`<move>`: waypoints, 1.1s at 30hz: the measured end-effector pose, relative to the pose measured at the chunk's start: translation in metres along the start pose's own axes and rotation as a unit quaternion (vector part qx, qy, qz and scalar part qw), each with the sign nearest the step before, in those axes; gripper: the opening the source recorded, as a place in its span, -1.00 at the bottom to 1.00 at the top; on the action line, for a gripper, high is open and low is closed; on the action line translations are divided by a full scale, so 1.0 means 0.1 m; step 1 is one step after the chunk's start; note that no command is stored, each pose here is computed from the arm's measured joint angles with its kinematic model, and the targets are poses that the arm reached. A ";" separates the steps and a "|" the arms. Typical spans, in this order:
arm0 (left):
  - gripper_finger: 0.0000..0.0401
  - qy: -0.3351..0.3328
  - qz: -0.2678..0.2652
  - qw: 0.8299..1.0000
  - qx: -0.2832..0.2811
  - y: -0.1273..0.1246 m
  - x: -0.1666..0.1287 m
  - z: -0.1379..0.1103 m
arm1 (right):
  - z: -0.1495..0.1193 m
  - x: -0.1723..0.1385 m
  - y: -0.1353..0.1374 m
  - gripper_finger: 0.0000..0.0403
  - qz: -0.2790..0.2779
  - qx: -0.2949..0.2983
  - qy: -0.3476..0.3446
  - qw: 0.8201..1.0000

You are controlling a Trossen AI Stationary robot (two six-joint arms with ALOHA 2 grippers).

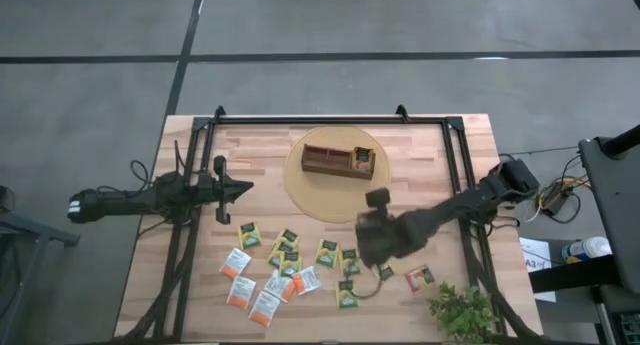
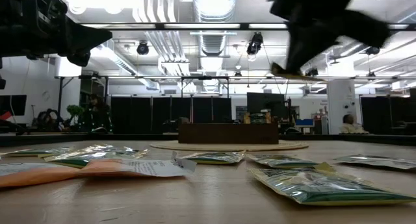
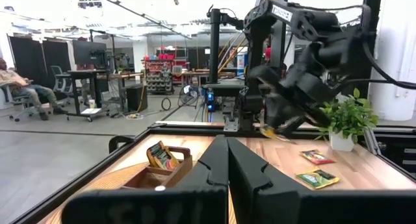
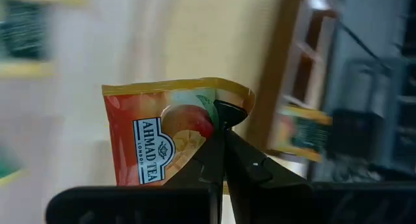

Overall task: Pick & Place Tea
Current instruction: Put the left orange tea bag into the right section of wooden organizer

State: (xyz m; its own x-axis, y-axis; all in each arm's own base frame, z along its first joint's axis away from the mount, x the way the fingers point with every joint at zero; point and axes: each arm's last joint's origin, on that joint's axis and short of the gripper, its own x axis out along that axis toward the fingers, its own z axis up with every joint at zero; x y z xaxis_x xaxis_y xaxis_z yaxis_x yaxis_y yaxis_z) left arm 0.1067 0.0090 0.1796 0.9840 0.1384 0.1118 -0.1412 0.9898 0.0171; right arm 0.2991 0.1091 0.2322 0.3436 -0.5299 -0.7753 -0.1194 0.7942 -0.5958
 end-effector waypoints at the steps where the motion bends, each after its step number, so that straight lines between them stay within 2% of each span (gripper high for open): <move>1: -1.00 0.000 0.000 1.000 0.000 0.00 0.00 0.00 | 0.02 0.02 -0.07 -0.96 -0.014 0.010 0.001 1.000; 9: -1.00 0.000 0.000 1.000 0.000 0.00 0.00 0.00 | 0.02 0.34 -0.60 -0.96 -0.094 0.083 0.042 0.991; 15: -1.00 0.000 0.000 1.000 0.000 0.00 0.00 0.00 | -0.03 0.65 -0.94 -0.96 -0.163 0.131 0.066 0.976; 18: -1.00 0.000 0.000 1.000 0.000 0.00 0.00 0.00 | -0.04 0.81 -1.05 -0.96 -0.192 0.136 0.081 0.969; 26: -1.00 0.000 0.000 1.000 0.000 0.00 0.00 0.00 | 0.01 1.24 -1.08 -0.96 -0.233 0.104 0.118 0.960; 33: -1.00 0.000 0.000 1.000 0.000 0.00 0.00 0.00 | -0.03 1.41 -1.06 -0.96 -0.254 0.097 0.145 0.951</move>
State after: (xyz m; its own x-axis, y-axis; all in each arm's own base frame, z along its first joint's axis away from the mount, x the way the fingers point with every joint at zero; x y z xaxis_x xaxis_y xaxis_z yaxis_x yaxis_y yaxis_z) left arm 0.1067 0.0090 0.1795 0.9841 0.1385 0.1110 -0.1413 0.9898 0.0175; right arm 0.3576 -0.0505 0.1850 0.0371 -0.8977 -0.4390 0.1778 0.4382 -0.8811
